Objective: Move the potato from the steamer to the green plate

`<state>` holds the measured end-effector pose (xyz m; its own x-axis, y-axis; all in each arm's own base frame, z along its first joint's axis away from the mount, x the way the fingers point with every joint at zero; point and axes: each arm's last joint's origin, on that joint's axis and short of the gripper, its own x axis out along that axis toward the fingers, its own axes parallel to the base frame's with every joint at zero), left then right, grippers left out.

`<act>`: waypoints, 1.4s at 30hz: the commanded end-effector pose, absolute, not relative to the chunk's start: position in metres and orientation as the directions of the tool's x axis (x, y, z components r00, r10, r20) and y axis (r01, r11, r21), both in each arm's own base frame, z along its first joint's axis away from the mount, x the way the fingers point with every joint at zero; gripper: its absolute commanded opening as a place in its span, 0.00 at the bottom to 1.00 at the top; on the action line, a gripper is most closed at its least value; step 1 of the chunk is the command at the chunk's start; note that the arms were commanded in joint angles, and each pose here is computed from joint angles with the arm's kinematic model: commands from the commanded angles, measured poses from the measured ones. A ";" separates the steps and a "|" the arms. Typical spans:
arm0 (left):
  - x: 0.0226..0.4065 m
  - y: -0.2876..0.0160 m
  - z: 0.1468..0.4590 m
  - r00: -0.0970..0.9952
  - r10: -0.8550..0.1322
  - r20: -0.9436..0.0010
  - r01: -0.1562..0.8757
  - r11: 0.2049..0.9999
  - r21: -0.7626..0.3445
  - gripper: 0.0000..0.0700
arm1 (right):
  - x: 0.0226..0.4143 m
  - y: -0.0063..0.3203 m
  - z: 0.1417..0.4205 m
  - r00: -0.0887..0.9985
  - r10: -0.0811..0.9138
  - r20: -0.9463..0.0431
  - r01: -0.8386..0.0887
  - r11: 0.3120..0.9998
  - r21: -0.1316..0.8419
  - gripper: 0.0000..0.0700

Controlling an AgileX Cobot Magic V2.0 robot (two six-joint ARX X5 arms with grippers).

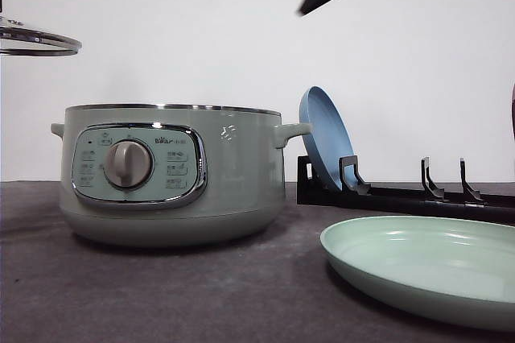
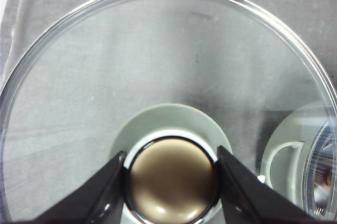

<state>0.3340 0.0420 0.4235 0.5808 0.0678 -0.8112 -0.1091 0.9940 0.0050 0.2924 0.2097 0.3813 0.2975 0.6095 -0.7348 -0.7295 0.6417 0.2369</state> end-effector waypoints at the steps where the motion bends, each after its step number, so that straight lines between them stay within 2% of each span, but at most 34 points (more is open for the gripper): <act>1: 0.330 0.041 0.440 0.646 0.072 -0.760 -0.108 0.994 0.003 0.01 | 0.307 0.228 0.376 0.289 0.605 -0.742 -0.766 0.611 0.200 0.95; 5: 0.330 0.041 0.440 0.644 0.072 -0.761 -0.108 0.994 0.003 0.01 | 0.327 0.258 0.360 0.263 0.600 -0.756 -0.796 0.577 0.181 0.95; 9: 0.330 0.041 0.440 0.645 0.072 -0.761 -0.108 0.994 0.003 0.01 | 0.339 0.283 0.341 0.269 0.571 -0.776 -0.827 0.549 0.118 0.95; 13: 0.330 0.041 0.440 0.644 0.072 -0.761 -0.108 0.994 0.003 0.01 | 0.345 0.299 0.324 0.257 0.573 -0.778 -0.858 0.506 0.088 0.95; 19: 0.330 0.041 0.440 0.644 0.072 -0.761 -0.108 0.994 0.003 0.01 | 0.354 0.318 0.301 0.292 0.556 -0.779 -0.869 0.495 0.028 0.95; 28: 0.330 0.041 0.440 0.643 0.072 -0.762 -0.108 0.994 0.003 0.01 | 0.367 0.329 0.268 0.278 0.542 -0.793 -0.869 0.493 0.032 0.95; 42: 0.330 0.041 0.440 0.641 0.071 -0.764 -0.108 0.994 0.002 0.01 | 0.378 0.334 0.233 0.237 0.501 -0.833 -0.855 0.515 0.067 0.95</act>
<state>0.3338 0.0421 0.4234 0.5793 0.0675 -0.8123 -0.1095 0.9940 0.0045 0.3755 0.3281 0.2362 0.2325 0.4973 -0.8358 -0.8539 0.5158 0.0693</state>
